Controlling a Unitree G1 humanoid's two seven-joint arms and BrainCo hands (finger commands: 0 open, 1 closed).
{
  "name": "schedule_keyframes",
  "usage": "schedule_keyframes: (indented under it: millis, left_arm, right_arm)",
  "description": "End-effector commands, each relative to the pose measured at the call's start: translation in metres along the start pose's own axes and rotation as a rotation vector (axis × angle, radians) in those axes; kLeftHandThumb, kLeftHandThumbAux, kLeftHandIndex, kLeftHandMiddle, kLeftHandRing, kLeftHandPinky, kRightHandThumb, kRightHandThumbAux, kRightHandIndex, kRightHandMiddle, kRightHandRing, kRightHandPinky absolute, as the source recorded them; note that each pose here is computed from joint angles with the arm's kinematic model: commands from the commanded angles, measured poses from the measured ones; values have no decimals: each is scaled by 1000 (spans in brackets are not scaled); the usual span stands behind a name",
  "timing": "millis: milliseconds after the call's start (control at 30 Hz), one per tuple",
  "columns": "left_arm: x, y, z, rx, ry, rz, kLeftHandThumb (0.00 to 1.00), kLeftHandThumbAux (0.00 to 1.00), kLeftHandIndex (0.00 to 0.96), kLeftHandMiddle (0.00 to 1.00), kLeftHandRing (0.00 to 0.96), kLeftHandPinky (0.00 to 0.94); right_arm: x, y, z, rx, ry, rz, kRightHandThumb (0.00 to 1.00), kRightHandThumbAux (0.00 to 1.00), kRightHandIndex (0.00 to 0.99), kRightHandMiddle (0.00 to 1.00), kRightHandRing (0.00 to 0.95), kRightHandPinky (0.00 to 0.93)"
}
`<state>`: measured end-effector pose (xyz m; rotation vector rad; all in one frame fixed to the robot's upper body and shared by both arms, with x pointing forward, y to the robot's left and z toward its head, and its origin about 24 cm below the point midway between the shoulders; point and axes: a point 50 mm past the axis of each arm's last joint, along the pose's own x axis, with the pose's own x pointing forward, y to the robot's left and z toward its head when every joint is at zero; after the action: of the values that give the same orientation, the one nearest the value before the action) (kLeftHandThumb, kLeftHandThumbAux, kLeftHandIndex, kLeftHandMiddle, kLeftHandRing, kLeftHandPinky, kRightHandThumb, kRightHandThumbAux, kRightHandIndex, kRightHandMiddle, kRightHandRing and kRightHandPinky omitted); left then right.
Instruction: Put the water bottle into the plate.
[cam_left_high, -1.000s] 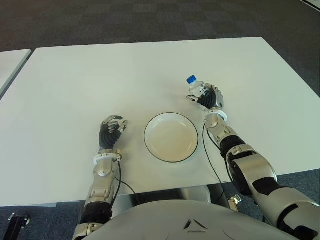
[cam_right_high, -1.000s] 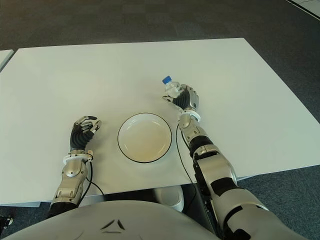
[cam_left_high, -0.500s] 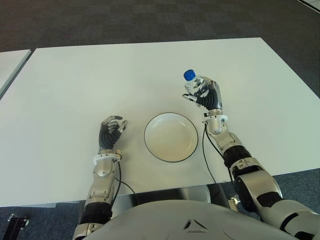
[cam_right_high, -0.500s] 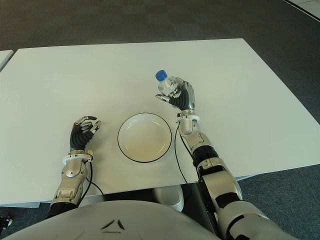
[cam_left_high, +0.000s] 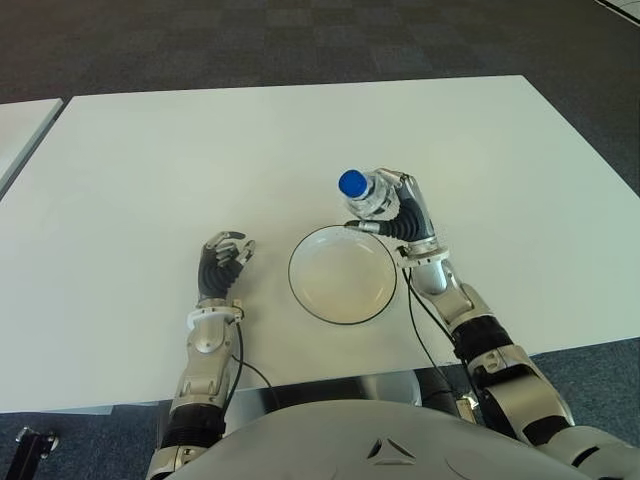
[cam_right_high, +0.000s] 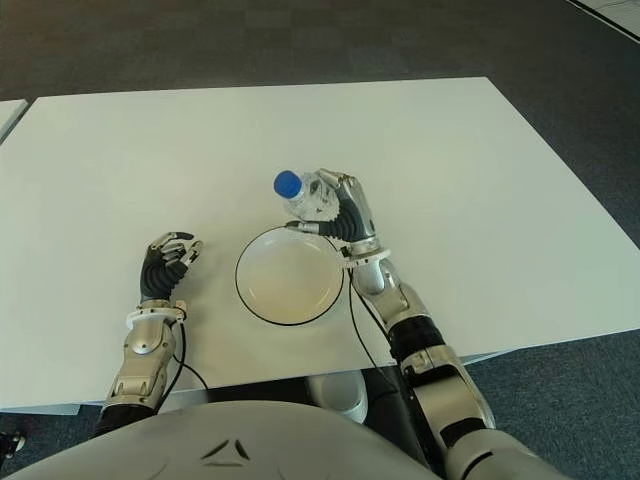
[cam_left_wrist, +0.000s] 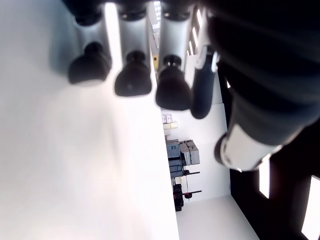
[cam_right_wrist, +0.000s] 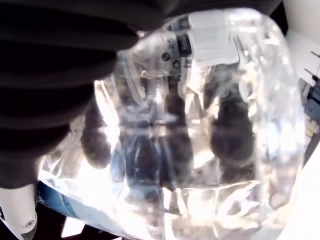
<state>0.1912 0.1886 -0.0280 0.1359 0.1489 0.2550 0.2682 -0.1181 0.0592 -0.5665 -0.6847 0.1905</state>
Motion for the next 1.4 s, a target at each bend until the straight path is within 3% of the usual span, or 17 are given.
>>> schedule_keyframes:
  millis: [33,200,500,833,1133,1400]
  left_arm:
    - [-8,-1,-14,10,89,-10,705,719,435,817,830,833]
    - [-7,-2,-14,10,88,-18,705,719,435,816,827,829]
    - [-6,-2,-14,18,81,-29,703,720,434,818,824,819]
    - [-6,-1,-14,23,79,-19,703,721,434,822,830,828]
    - [-6,0,-14,21,83,-17,703,721,434,819,827,823]
    - [-6,1,-13,17,80,-14,703,721,434,817,826,820]
  right_arm:
    - [-8,0,10,5,-86,34,704,724,438,904,894,881]
    - [-16,4,20,-3,-145,98,707,722,438,907,896,882]
    - [-20,4,28,-94,-135,364,708,721,438,908,899,891]
    - [-27,12,22,-237,31,662,706,720,439,889,879,858]
    - [-33,19,23,-275,177,796,701,718,435,793,791,777]
    - [-33,21,25,-306,208,851,695,719,426,732,741,741]
